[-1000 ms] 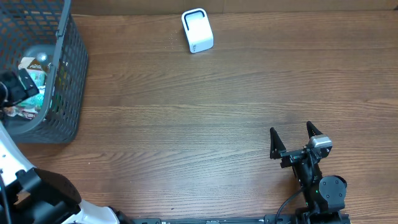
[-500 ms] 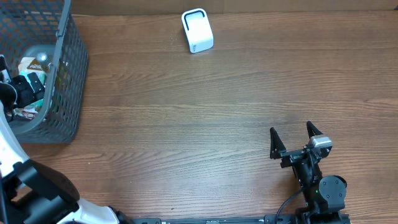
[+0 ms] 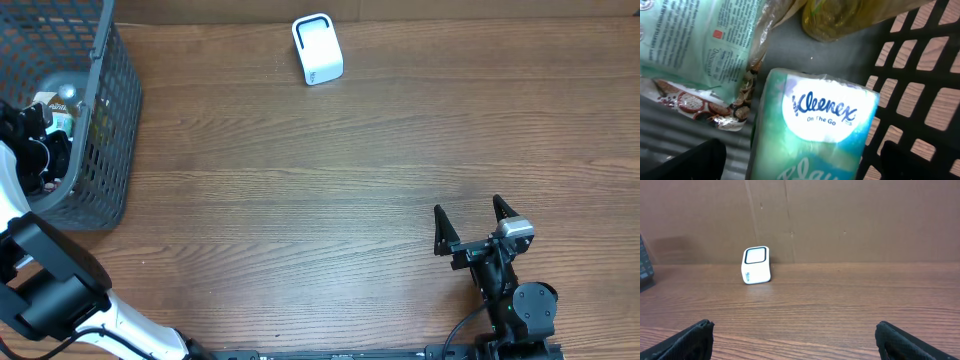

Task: Scan the item barcode
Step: 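Grasp the Kleenex pack on the green-capped jar with the left gripper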

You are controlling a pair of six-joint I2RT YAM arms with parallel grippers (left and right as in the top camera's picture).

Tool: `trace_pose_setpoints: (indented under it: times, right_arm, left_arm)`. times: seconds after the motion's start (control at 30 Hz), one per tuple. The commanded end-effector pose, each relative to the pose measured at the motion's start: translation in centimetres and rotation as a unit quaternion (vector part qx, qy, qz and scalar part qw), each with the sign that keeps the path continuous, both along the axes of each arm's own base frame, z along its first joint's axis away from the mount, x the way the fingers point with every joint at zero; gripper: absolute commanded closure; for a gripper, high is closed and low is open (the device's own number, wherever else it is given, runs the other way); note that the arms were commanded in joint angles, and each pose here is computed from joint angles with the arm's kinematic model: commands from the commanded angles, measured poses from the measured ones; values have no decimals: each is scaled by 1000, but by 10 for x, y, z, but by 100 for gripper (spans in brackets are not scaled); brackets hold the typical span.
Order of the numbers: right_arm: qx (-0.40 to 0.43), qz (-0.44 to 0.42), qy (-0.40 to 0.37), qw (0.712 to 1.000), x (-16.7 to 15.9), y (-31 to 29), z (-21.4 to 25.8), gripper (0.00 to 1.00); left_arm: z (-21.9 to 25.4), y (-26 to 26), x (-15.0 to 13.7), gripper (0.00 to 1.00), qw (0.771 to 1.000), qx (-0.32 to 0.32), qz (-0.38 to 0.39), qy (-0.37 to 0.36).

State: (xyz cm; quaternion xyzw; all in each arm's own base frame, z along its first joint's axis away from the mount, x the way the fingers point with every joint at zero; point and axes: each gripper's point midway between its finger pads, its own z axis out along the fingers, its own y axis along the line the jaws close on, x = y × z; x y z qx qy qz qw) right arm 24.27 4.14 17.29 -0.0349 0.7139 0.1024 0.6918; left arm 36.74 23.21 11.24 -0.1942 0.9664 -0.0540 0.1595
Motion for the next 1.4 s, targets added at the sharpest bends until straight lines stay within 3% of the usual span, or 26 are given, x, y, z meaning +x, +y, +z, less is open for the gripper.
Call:
trace_pose_setpoints:
  times: [0.0, 0.83, 1.37]
  right_arm:
    - [-1, -4, -1, 1000, 0, -1, -2, 0]
    - [-1, -4, -1, 1000, 0, -1, -2, 0]
    - [-1, -4, -1, 1000, 0, -1, -2, 0]
  left_arm:
    - [-11, -2, 0, 0, 1000, -12, -14, 4]
    - [-37, 3, -5, 5, 999, -7, -9, 32]
    - [-40, 19, -12, 16, 997, 28, 29, 58]
